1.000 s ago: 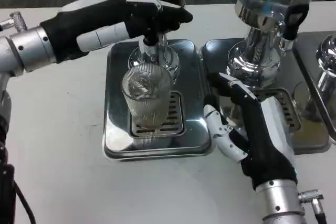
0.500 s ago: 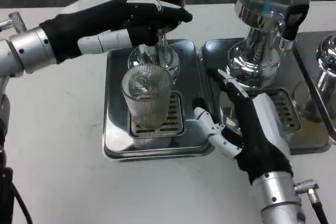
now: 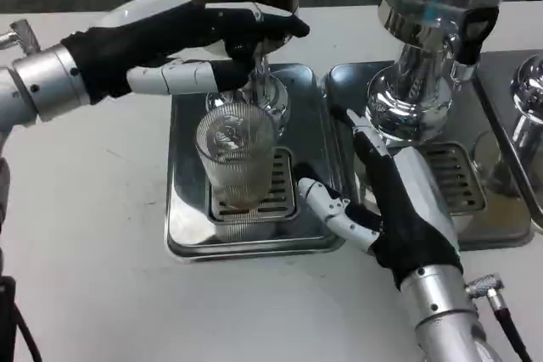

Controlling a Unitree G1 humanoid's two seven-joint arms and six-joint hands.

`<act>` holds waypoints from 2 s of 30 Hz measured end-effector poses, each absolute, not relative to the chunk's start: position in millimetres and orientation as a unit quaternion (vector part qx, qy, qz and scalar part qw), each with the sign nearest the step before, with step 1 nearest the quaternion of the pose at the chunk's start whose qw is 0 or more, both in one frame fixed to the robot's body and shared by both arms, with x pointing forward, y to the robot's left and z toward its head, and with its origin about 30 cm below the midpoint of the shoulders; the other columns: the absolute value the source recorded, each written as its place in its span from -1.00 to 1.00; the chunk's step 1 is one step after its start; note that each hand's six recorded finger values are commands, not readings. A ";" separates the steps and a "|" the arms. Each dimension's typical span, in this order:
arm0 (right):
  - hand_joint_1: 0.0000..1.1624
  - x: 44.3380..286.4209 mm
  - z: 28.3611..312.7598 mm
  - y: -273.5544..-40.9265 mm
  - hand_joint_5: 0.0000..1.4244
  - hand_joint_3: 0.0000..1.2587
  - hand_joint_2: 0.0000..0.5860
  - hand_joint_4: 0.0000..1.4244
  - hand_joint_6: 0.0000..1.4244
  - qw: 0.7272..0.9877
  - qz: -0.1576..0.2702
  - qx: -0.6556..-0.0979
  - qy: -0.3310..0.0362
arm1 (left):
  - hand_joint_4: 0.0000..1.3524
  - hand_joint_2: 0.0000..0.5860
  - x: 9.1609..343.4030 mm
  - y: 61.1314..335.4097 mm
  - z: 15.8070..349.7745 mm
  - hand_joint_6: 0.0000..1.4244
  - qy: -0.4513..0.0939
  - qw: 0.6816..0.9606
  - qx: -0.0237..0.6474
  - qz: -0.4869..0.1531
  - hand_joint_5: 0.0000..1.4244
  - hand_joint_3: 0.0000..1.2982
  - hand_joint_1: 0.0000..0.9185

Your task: Grasp the cup under the faucet to collect the drink, then remove the cup.

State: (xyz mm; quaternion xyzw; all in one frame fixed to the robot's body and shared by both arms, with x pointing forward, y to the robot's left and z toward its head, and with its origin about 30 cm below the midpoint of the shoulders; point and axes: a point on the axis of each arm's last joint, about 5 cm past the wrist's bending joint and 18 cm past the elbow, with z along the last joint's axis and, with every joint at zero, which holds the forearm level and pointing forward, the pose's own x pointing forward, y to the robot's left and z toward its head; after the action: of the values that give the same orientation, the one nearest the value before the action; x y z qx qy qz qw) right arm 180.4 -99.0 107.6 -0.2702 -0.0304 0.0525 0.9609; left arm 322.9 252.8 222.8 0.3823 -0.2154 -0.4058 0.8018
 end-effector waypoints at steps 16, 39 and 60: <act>-0.11 193.4 108.6 -94.2 -1.00 -1.00 -0.15 -1.00 -1.00 0.953 0.088 -0.289 -0.014 | -0.88 -0.87 318.3 252.5 221.5 -0.79 -0.241 0.787 0.419 -0.384 -0.84 -0.70 -1.00; -0.09 199.4 109.8 -90.5 -1.00 -1.00 -0.14 -1.00 -1.00 0.950 0.098 -0.297 -0.018 | -0.90 -0.84 315.1 251.6 221.7 -0.79 -0.268 0.772 0.447 -0.364 -0.86 -0.71 -1.00; -0.13 198.9 109.6 -91.2 -1.00 -1.00 -0.13 -1.00 -1.00 0.951 0.097 -0.295 -0.017 | -0.92 -0.83 310.4 250.5 219.9 -0.79 -0.303 0.752 0.463 -0.357 -0.87 -0.73 -1.00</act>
State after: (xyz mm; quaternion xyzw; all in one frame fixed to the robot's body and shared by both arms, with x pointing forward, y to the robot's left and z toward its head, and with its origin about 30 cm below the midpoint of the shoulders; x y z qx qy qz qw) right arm 198.9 -91.2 109.6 -0.2945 -0.0169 0.0968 0.9506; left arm 310.4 250.5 219.9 0.4634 -0.3033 -0.3573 0.7520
